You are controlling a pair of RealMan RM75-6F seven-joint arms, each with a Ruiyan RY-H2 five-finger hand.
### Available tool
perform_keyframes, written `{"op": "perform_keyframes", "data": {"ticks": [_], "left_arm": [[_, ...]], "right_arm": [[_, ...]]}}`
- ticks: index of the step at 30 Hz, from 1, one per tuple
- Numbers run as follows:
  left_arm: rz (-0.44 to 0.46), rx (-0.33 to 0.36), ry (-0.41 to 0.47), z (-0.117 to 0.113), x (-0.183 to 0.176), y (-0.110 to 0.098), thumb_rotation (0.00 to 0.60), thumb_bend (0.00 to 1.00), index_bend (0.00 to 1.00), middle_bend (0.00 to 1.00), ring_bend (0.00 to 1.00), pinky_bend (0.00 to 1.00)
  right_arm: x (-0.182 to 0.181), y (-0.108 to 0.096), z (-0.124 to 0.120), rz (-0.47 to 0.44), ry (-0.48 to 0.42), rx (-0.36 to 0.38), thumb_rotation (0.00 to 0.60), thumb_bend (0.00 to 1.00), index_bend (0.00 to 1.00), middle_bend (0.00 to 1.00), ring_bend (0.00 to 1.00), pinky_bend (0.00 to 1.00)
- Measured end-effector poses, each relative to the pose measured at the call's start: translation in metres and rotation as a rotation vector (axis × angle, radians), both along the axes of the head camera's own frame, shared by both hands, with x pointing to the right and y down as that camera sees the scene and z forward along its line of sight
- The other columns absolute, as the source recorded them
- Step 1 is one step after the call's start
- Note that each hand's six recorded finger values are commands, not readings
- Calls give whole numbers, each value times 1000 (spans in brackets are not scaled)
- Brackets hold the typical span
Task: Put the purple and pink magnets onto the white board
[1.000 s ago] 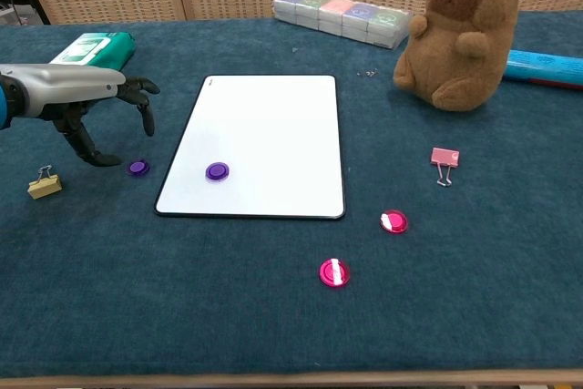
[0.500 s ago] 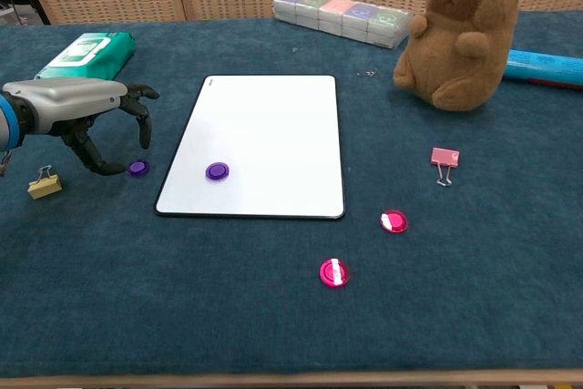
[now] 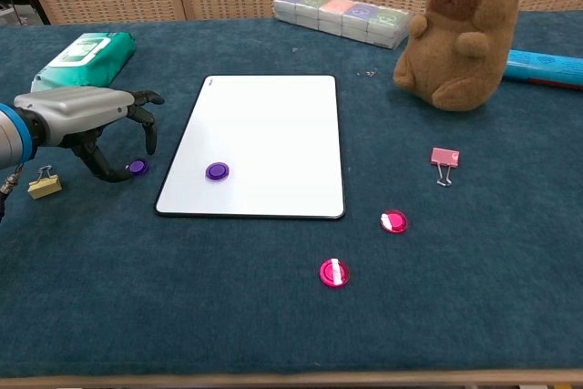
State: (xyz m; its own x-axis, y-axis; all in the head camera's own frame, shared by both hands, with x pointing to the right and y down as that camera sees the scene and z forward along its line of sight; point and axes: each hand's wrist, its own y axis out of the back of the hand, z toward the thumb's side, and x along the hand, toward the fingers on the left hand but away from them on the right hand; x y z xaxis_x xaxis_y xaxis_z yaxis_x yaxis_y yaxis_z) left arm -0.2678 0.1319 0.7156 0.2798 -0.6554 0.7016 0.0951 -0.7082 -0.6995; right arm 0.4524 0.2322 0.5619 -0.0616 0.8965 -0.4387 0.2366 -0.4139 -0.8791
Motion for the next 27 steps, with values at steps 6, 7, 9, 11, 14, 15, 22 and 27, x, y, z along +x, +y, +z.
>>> {"op": "perform_keyframes", "data": {"ticks": [6, 7, 9, 11, 14, 15, 22, 27], "left_arm": [[7, -4, -6, 2, 2, 2, 600, 302, 444, 0, 0, 0], [7, -5, -7, 3, 2, 2, 600, 302, 445, 0, 0, 0], [6, -8, -9, 4, 2, 3, 600, 302, 449, 0, 0, 0], [6, -9, -13, 5, 1, 4, 600, 302, 449, 0, 0, 0], [4, -8, -16, 6, 0, 4, 600, 302, 450, 0, 0, 0], [4, -8, -16, 6, 0, 4, 600, 302, 450, 0, 0, 0], [1, 4, -16, 5, -1, 2, 600, 303, 450, 0, 0, 0], [7, 14, -18, 5, 0, 2, 600, 305, 455, 0, 0, 0]], "right_arm": [[1, 0, -1, 2, -1, 1, 600, 0, 0, 0, 0, 0], [1, 0, -1, 3, -1, 2, 600, 0, 0, 0, 0, 0], [1, 0, -1, 5, -2, 2, 600, 0, 0, 0, 0, 0], [1, 0, -1, 7, -5, 2, 600, 0, 0, 0, 0, 0], [2, -1, -1, 7, -7, 1, 600, 0, 0, 0, 0, 0], [2, -1, -1, 7, -7, 1, 600, 0, 0, 0, 0, 0], [2, -1, -1, 9, -10, -1, 600, 0, 0, 0, 0, 0], [2, -1, 0, 9, -11, -4, 600, 0, 0, 0, 0, 0]]}}
